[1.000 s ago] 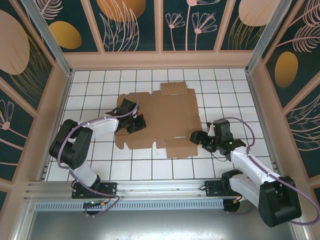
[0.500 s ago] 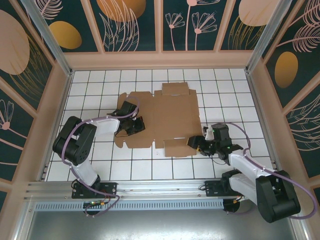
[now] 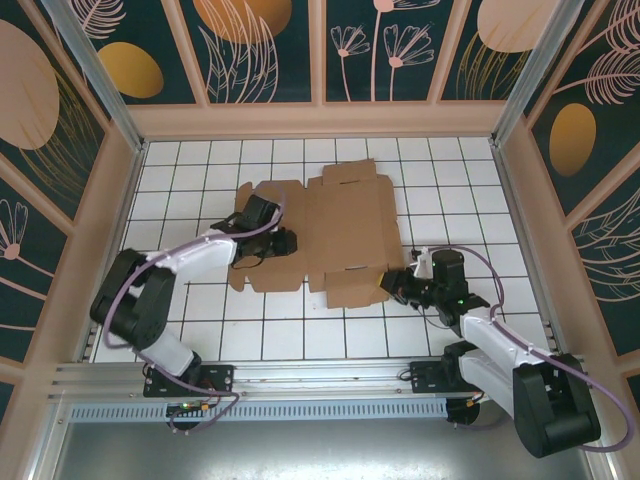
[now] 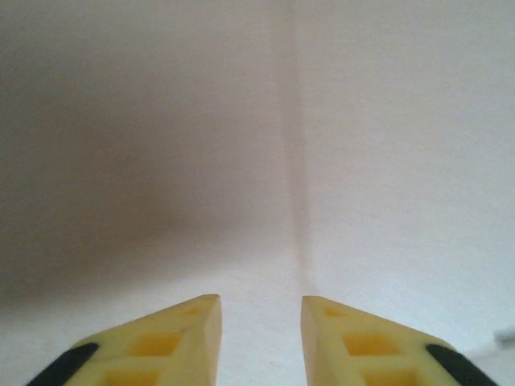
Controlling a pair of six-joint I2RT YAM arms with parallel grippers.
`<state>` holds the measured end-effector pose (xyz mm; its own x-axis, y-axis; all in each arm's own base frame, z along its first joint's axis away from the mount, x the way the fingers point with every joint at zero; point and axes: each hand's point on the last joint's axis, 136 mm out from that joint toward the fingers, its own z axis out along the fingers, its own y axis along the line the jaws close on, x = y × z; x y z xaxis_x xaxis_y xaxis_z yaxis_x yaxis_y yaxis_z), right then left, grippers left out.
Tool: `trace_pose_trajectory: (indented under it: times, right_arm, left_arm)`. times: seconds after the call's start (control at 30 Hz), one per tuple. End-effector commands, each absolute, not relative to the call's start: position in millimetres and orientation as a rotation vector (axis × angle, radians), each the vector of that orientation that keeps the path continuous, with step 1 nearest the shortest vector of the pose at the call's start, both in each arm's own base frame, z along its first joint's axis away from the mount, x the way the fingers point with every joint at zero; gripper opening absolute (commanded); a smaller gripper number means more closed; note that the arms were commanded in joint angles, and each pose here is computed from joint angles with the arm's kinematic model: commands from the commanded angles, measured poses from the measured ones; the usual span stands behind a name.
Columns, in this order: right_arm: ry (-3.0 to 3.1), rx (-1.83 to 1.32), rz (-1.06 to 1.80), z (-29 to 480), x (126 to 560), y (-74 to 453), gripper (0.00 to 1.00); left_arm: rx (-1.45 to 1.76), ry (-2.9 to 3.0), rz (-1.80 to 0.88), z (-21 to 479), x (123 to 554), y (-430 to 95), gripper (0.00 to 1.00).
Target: Fold the paper box
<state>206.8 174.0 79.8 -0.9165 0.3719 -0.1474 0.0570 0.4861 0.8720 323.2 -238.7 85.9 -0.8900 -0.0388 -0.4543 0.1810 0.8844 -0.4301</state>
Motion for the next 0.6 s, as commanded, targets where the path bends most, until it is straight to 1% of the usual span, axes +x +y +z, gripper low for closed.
trace_pose_trajectory:
  times: [0.0,0.2,0.3,0.33,0.43,0.5,0.57]
  right_arm:
    - [2.349,0.42,1.507,104.1,216.1,179.5,0.15]
    - [2.268,0.506,1.62,127.4,222.0,182.9,0.16]
    - [2.248,0.509,1.642,136.1,223.4,184.0,0.17]
    - [2.246,0.512,1.645,137.3,223.4,183.9,0.17]
    - [2.233,0.519,1.661,140.9,222.9,184.2,0.17]
    - [2.226,0.524,1.67,142.0,222.2,184.1,0.17]
    - [2.214,0.526,1.68,144.6,221.9,184.1,0.17]
  left_arm:
    - [0.506,2.333,-0.507,155.1,313.9,-268.8,0.42]
    - [0.881,2.08,-0.338,183.0,268.4,-300.4,0.52]
    - [1.045,1.867,-0.18,185.6,239.4,-316.1,0.69]
    - [1.083,1.829,-0.14,184.5,234.2,-319.7,0.72]
    - [1.196,1.734,-0.062,176.4,218.1,-332.9,0.76]
    - [1.265,1.669,-0.056,172.4,205.0,-342.5,0.78]
    - [1.315,1.612,-0.048,169.7,194.1,-351.3,0.83]
